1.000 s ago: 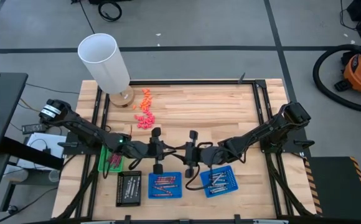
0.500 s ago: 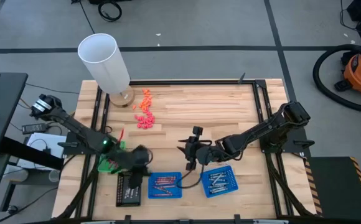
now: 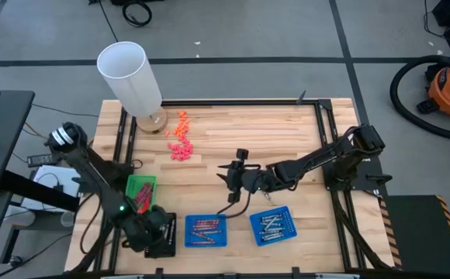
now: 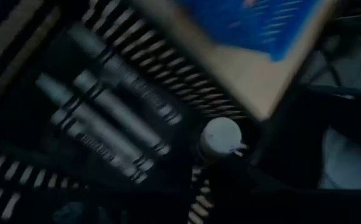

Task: Sort crayons
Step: Put the white crayon into the black basket

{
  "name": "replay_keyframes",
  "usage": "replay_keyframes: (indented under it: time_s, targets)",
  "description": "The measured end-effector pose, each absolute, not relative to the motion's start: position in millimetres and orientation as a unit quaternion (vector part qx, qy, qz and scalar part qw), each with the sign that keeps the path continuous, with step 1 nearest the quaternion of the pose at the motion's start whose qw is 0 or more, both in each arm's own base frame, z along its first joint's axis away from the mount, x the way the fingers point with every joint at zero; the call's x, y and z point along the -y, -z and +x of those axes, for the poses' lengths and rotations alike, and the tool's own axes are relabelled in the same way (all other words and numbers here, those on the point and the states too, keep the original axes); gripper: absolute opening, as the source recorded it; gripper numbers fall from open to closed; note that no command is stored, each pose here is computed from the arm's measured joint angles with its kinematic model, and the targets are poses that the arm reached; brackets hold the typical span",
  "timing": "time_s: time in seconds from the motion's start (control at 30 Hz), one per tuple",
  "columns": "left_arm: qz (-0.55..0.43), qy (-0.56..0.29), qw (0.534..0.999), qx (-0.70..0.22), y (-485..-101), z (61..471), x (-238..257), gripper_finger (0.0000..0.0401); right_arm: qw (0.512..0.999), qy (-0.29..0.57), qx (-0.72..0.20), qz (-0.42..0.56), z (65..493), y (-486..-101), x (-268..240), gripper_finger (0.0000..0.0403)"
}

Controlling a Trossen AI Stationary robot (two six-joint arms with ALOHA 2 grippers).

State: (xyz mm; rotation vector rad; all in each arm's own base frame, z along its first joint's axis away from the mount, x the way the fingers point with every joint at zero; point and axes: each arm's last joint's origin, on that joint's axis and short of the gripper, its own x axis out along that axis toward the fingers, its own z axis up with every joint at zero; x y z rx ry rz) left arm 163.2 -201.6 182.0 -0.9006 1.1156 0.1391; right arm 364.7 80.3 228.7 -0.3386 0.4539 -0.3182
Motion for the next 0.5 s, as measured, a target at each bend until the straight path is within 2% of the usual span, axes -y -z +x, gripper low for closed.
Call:
replay_keyframes:
  time_s: [0.3,0.5]
  targets:
    - [-0.416,-0.121,0.729,-0.530,-158,162,210,0.0051,0.965,0.112,-0.187,-0.149,373,-236,-67,0.0130]
    - [-0.403,-0.142,0.734,-0.528,-156,161,206,0.0073,0.967,0.101,-0.185,-0.144,374,-236,-63,0.0131]
